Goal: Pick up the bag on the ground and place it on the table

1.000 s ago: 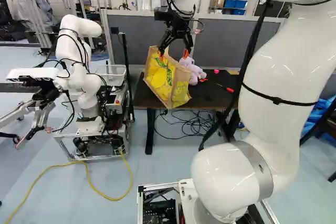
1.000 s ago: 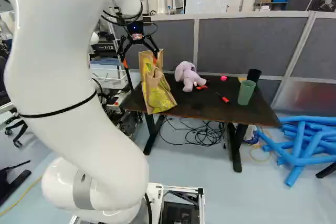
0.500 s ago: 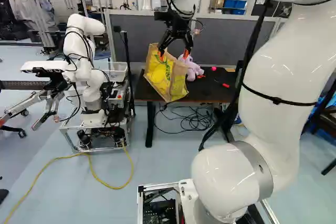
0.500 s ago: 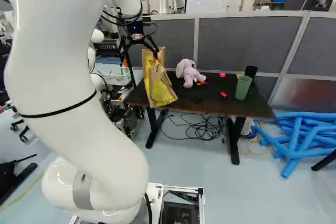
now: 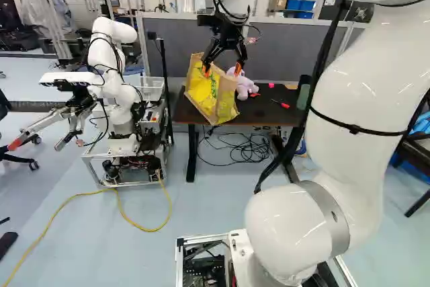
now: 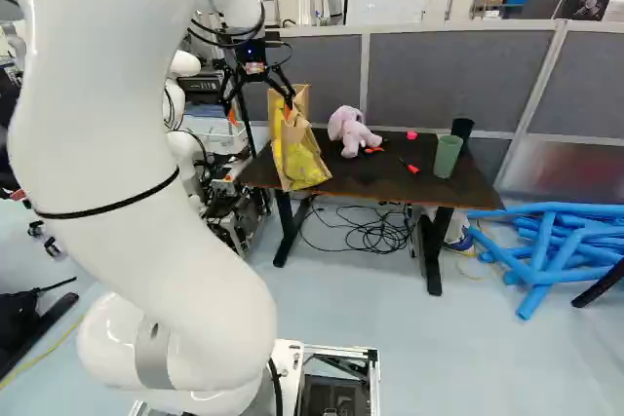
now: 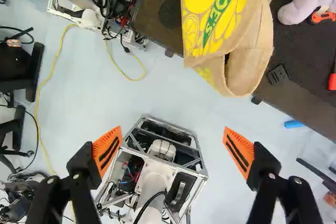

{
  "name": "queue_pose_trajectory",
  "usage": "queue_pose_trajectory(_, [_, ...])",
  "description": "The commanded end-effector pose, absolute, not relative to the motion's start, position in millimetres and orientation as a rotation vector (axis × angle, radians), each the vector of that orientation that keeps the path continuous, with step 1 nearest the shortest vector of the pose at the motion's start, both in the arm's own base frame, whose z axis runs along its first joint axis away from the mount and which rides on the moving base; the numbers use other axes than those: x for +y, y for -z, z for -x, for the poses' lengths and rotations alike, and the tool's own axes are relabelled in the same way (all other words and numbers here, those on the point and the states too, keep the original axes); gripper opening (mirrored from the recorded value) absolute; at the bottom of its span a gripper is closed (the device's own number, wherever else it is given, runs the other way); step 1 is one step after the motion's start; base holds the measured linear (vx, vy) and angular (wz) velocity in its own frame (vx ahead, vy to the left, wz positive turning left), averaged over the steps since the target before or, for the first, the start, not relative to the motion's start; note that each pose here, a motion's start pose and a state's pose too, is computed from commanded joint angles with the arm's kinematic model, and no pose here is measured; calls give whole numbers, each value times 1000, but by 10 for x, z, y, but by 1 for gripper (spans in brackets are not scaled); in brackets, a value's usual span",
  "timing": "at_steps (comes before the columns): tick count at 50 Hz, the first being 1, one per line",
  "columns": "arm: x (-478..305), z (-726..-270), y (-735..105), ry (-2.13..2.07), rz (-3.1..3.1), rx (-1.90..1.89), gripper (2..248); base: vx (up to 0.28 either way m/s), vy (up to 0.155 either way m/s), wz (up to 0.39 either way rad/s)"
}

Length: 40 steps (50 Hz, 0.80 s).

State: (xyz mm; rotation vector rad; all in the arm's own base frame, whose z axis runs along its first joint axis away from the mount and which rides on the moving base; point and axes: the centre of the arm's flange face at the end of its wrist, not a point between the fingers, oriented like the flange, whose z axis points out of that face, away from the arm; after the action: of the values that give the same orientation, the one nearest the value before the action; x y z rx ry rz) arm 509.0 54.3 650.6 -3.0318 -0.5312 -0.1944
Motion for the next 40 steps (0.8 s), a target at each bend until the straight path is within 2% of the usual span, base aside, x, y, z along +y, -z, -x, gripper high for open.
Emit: queue_pose_trajectory(40, [536,-5083,-6466,214,3034,-524,247,-3,0,0])
